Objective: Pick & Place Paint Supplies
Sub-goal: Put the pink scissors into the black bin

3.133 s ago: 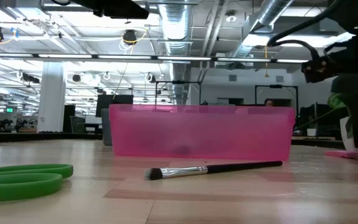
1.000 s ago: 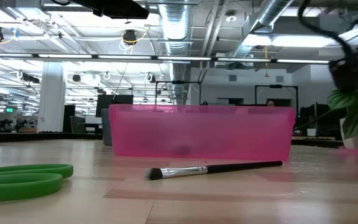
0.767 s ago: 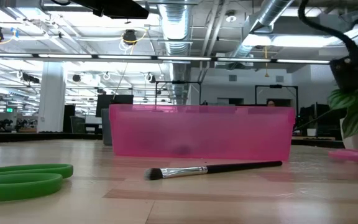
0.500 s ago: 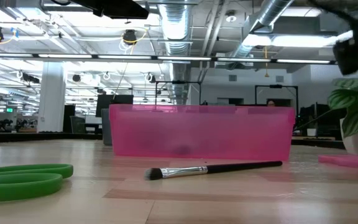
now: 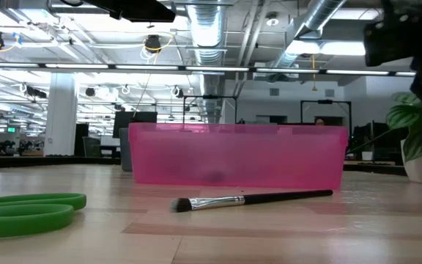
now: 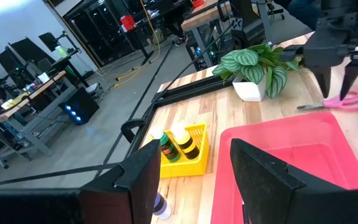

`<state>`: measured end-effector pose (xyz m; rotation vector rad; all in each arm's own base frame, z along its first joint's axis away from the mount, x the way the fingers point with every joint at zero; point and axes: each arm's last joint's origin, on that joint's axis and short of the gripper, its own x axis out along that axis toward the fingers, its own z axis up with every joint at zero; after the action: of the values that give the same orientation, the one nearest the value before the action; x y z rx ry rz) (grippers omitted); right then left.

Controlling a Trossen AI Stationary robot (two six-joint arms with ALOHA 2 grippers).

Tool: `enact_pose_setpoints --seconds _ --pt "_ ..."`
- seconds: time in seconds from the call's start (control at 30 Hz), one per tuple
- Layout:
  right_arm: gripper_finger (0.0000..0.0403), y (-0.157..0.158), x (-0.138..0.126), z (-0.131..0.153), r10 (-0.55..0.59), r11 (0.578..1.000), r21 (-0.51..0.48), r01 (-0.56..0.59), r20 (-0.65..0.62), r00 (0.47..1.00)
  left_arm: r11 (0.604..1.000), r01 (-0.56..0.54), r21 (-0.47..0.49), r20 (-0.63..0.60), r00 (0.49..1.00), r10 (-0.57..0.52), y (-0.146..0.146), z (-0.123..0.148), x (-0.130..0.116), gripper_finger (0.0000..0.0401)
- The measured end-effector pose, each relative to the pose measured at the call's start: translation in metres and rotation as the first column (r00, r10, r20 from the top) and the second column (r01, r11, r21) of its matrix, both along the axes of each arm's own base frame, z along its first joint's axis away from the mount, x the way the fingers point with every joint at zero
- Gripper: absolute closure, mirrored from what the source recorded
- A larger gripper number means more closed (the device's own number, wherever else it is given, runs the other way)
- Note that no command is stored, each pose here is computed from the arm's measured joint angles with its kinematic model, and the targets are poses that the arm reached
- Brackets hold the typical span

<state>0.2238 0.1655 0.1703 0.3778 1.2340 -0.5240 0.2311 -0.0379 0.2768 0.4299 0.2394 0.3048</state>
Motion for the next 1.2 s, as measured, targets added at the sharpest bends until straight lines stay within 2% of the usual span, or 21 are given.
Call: enact_pose_setpoints --seconds 0.2,0.47,0.67,0.93,1.2 --pt "0.0296 0.001 -0.002 0.0 -0.072 0.996 0.053 0.073 -0.026 0.997 1.0 -0.001 0.0 0.0 1.0 0.001 0.0 0.0 0.0 0.0214" --pt "0.0296 0.013 -0.026 -0.001 -0.164 0.986 0.02 0.167 -0.106 0.981 1.0 -0.001 -0.002 0.0 1.0 0.001 0.0 0.0 0.0 0.0214" --pt "0.0296 0.025 -0.036 -0.001 -0.171 0.982 0.057 0.177 -0.109 0.979 1.0 -0.002 -0.004 0.001 1.0 0.002 0.0 0.0 0.0 0.0214" --pt "0.0296 0.019 -0.04 -0.011 -0.163 0.985 0.032 0.168 -0.122 0.979 1.0 -0.001 -0.004 0.002 1.0 0.001 0.0 0.0 0.0 0.0214" --pt "0.0296 0.007 -0.044 -0.026 -0.316 0.949 -0.002 0.316 -0.058 0.947 1.0 -0.001 -0.004 0.002 1.0 0.001 0.0 0.0 0.0 0.0214"
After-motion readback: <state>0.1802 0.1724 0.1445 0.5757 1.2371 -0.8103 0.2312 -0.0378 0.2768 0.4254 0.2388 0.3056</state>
